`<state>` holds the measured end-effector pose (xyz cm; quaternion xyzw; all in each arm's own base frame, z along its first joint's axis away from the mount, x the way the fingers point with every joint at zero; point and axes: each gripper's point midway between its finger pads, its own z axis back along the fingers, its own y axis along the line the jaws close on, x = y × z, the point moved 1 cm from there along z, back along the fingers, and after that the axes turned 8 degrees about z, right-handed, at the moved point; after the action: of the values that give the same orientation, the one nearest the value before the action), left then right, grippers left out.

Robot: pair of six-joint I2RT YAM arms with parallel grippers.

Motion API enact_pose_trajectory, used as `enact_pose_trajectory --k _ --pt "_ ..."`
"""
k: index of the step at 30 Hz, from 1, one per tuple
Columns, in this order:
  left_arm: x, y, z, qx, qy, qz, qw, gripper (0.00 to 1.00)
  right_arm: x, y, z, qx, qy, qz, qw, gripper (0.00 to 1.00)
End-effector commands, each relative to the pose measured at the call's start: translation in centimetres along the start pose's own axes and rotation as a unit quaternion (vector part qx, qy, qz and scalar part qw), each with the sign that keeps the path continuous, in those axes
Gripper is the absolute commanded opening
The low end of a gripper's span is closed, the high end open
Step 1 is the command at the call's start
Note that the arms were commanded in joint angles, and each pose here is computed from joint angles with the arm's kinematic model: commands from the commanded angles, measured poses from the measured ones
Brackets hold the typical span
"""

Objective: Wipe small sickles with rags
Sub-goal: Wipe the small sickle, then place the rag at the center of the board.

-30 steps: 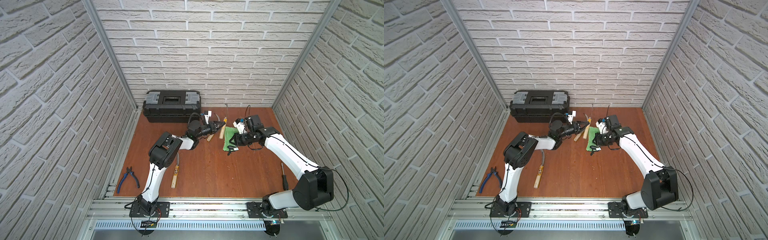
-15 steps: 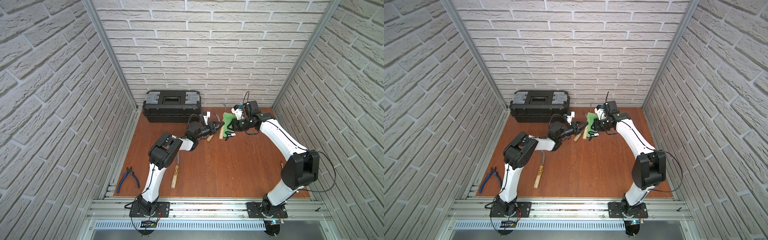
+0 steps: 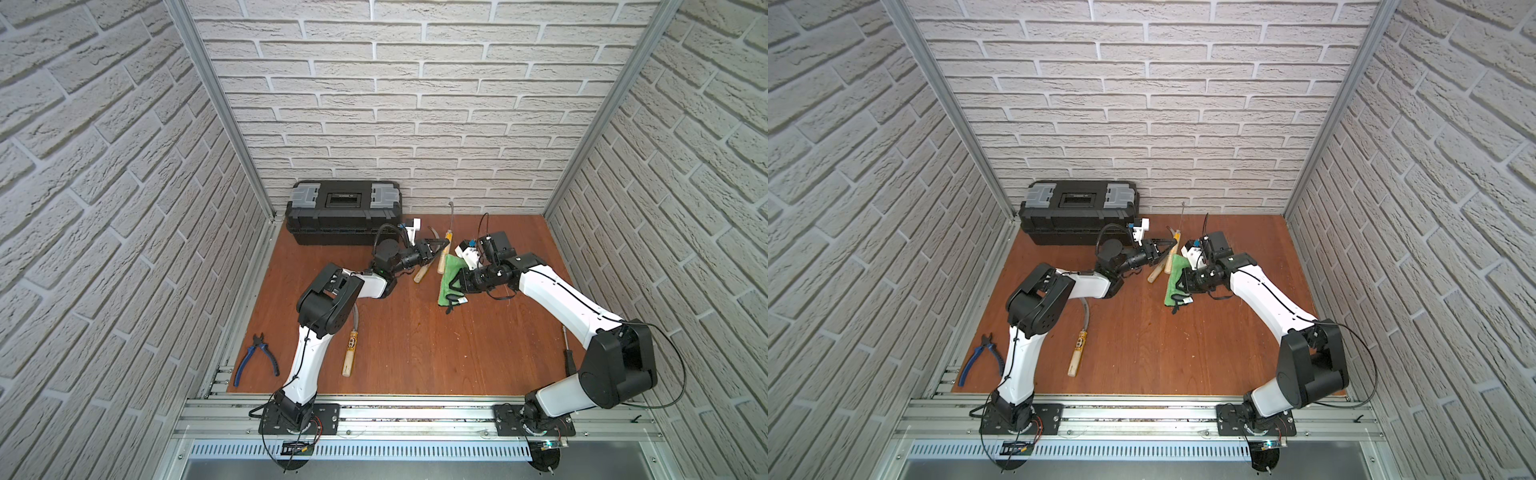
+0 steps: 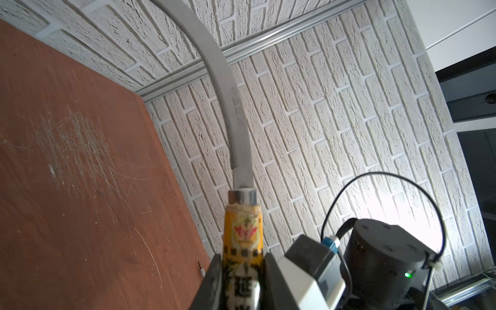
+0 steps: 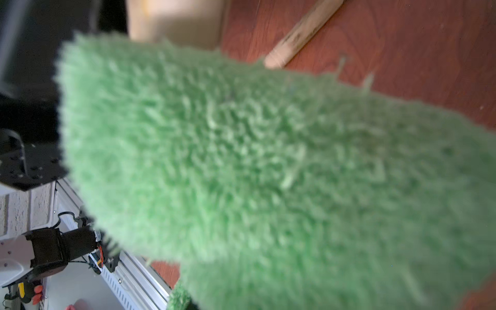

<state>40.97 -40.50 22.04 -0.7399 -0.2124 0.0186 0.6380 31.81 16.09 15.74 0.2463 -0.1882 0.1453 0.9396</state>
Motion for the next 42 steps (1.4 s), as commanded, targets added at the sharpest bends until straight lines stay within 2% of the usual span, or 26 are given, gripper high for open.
enact_pose_trajectory --k 1,11,22,27,34,38,39,42 --pt "0.4 -3.0 0.2 -0.049 0.000 -0.041 0.998 0.00 -0.5 0.4 1.2 -0.005 -0.012 0.007 1.000 0.03" --pt "-0.6 -2.2 2.0 -0.026 0.001 -0.046 0.999 0.00 -4.8 -4.7 0.9 -0.092 0.066 -0.032 0.993 0.03" --pt "-1.6 -0.9 3.2 -0.013 0.006 -0.036 0.999 0.00 -7.9 -8.5 -3.5 -0.135 0.162 -0.067 0.975 0.05" --pt "-1.6 -0.8 3.3 -0.012 0.004 -0.034 0.999 0.00 -8.0 -9.3 -4.1 -0.147 0.167 -0.073 0.972 0.20" --pt "-1.6 -0.7 3.2 -0.012 0.008 -0.033 0.999 0.00 -7.1 -8.5 -0.8 -0.171 0.148 -0.064 0.972 0.44" --pt "-1.6 -0.6 3.2 -0.012 0.009 -0.032 0.999 0.00 -7.4 -8.1 0.8 -0.182 0.145 -0.061 0.971 0.51" --pt "-1.6 -0.6 3.2 -0.011 0.009 -0.031 0.999 0.00 -7.5 -8.0 1.1 -0.184 0.144 -0.060 0.971 0.56" --pt "-1.7 -0.5 3.3 -0.011 0.009 -0.031 0.999 0.00 -7.7 -7.8 1.7 -0.188 0.137 -0.063 0.971 0.57"
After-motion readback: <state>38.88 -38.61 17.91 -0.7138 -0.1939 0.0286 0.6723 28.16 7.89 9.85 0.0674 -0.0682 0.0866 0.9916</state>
